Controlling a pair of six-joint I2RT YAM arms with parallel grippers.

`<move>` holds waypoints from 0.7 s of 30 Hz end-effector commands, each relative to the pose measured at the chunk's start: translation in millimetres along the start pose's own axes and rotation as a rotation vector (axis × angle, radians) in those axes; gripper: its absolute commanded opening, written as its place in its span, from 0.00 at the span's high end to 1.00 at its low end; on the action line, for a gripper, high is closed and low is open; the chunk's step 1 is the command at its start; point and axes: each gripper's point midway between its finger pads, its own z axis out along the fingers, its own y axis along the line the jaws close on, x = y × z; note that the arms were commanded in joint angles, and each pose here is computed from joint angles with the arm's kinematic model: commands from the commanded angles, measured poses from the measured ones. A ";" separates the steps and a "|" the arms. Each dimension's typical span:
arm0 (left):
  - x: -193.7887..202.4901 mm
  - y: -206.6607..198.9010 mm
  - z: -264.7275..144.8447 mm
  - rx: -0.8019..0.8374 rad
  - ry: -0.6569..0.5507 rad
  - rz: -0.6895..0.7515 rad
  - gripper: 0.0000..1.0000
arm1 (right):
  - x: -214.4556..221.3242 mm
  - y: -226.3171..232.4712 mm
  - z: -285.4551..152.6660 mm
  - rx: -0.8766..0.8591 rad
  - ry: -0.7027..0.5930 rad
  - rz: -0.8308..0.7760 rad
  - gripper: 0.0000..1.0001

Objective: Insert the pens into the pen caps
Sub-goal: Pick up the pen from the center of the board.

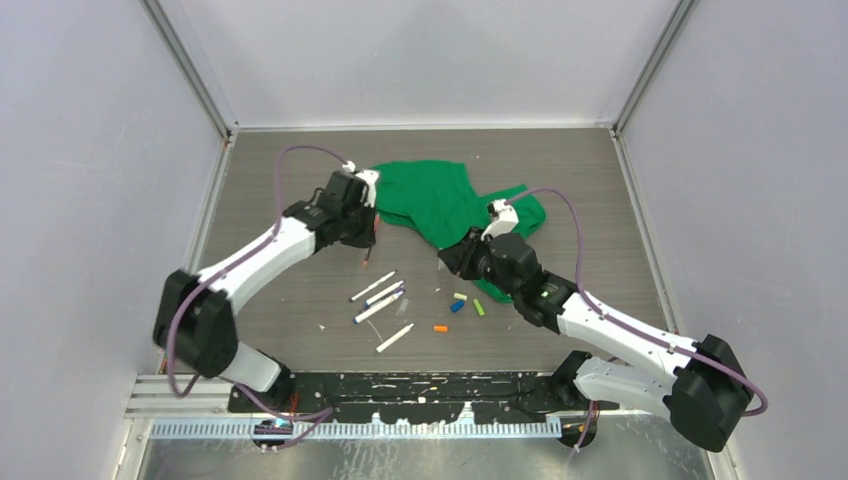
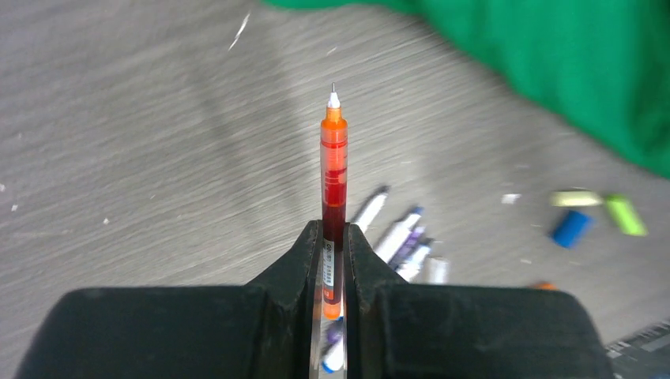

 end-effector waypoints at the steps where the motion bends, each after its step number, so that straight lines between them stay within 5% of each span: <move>1: -45.1 -46.5 -47.6 0.273 -0.252 -0.011 0.98 | -62.4 38.6 -4.7 -0.097 -0.206 0.026 0.86; 12: -21.8 -126.8 -128.4 0.716 -0.416 0.011 0.98 | -128.4 91.2 -16.6 -0.227 -0.385 0.054 0.86; 21: -18.9 -153.9 -154.7 0.799 -0.463 0.060 0.98 | -128.9 111.8 -11.9 -0.304 -0.354 0.055 0.86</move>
